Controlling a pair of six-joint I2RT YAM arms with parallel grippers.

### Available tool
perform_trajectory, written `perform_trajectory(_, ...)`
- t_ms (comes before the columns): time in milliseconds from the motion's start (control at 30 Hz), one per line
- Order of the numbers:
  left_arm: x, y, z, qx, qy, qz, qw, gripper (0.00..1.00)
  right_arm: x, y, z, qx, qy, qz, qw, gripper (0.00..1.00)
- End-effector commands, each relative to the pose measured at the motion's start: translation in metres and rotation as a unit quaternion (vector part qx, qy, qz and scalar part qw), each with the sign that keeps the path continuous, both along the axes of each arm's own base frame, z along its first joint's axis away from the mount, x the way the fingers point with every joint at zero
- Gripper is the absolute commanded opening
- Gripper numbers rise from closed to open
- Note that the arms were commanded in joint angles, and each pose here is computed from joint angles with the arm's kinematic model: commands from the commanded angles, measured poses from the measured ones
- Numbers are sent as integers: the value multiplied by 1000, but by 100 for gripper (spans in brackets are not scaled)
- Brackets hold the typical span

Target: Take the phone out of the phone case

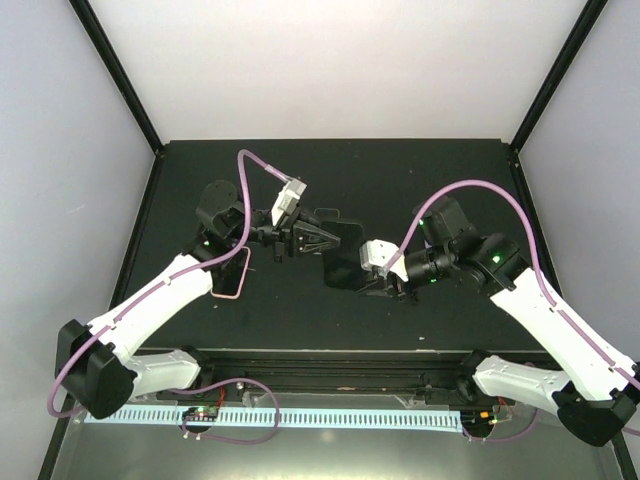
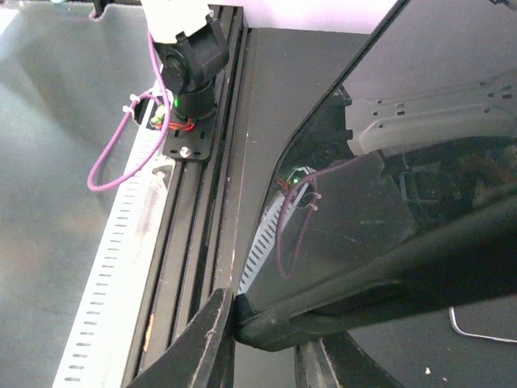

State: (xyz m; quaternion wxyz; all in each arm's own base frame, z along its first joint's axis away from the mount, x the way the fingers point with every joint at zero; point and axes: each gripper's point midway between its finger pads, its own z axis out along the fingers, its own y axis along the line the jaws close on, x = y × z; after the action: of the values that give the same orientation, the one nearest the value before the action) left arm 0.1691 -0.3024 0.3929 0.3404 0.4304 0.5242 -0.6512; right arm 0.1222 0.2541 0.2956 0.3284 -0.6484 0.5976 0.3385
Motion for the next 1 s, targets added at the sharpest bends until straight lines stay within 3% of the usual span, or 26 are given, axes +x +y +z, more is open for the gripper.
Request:
perform_trajectory(0,-16,2,20,-17,-16,-38,999,2,8,-11,-9,-46,-73,5,996,18)
perform_trajectory(433,-24,-2,18,-12,-9,-58,998,2,23,-21,-12,-88,-176,-2,980,22)
perform_trajectory(700,-27,-5,16,-8,-4,-70,997,2,40,-22,6,-71,-236,-37,968,22)
perform_trajectory(967,-27,-5,16,-8,-6,-69,998,2,45,-19,12,-43,-214,-76,973,21)
